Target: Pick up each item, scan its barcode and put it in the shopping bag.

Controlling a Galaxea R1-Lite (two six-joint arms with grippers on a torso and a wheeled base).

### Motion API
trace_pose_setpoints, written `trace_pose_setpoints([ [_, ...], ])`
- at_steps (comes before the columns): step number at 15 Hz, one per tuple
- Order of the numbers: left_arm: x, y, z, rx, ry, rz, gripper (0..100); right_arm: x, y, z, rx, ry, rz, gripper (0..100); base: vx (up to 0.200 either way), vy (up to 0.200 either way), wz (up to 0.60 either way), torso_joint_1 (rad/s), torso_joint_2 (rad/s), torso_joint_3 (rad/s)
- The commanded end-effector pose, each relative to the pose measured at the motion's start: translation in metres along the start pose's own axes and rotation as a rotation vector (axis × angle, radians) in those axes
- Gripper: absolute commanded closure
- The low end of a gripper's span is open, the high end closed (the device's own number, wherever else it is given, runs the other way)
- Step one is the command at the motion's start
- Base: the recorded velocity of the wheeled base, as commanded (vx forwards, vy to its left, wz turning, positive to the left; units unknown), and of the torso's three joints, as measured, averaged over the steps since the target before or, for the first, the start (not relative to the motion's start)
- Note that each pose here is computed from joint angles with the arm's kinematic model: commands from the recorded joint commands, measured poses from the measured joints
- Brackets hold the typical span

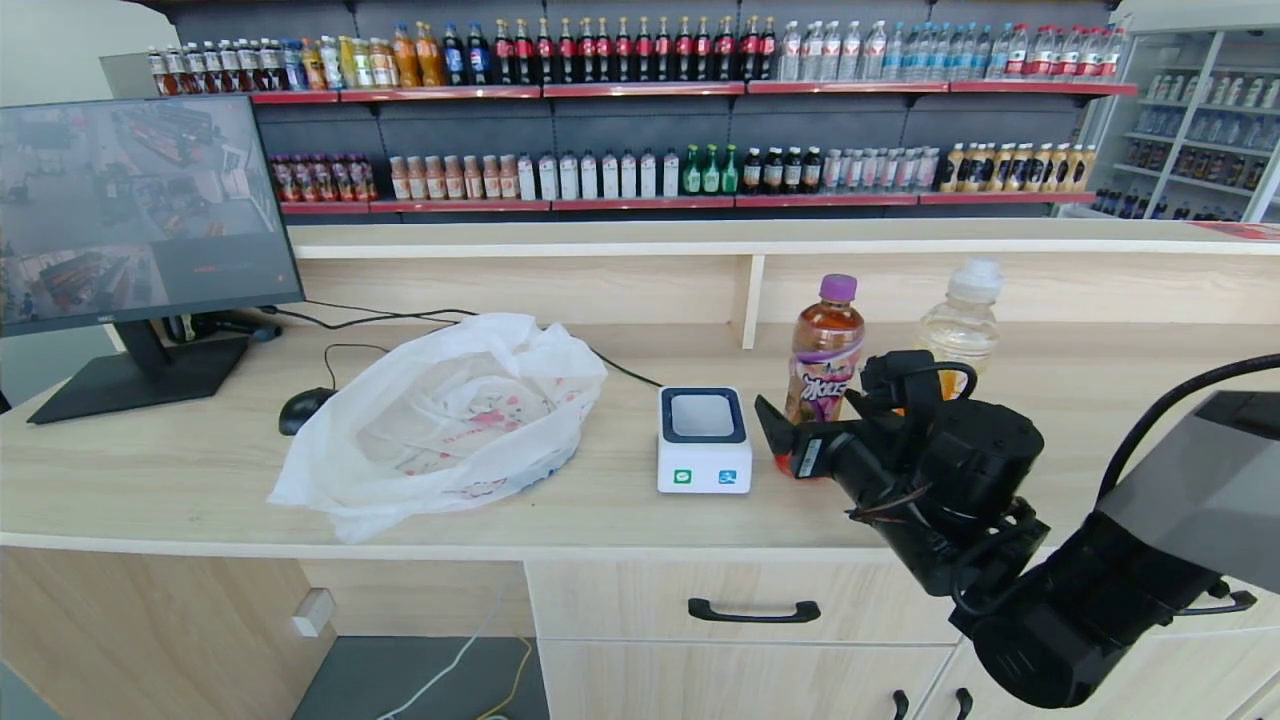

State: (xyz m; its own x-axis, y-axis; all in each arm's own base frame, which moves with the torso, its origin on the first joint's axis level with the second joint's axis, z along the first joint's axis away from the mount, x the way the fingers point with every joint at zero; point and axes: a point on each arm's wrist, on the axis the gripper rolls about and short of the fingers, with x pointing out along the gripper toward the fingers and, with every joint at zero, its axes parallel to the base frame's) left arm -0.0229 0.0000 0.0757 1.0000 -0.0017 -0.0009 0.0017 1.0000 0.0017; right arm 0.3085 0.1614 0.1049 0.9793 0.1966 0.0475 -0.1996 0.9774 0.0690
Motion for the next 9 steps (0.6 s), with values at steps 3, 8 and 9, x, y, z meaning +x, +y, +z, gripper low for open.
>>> trace_pose_setpoints([
  [3,0.0,0.0,0.0,0.0,-0.001,0.0,0,0.015,0.002,-0.003,-0.001,-0.023,-0.004,0,0.0,0.0,0.0,0.0,0.0,0.0],
  [8,0.0,0.0,0.0,0.0,-0.001,0.0,0,0.024,0.002,-0.002,-0.022,-0.044,-0.008,0,0.0,0.0,0.0,0.0,0.0,0.0],
  [9,0.0,0.0,0.0,0.0,-0.001,0.0,0,0.026,0.002,-0.001,-0.02,-0.051,-0.009,0,0.0,0.0,0.0,0.0,0.0,0.0],
])
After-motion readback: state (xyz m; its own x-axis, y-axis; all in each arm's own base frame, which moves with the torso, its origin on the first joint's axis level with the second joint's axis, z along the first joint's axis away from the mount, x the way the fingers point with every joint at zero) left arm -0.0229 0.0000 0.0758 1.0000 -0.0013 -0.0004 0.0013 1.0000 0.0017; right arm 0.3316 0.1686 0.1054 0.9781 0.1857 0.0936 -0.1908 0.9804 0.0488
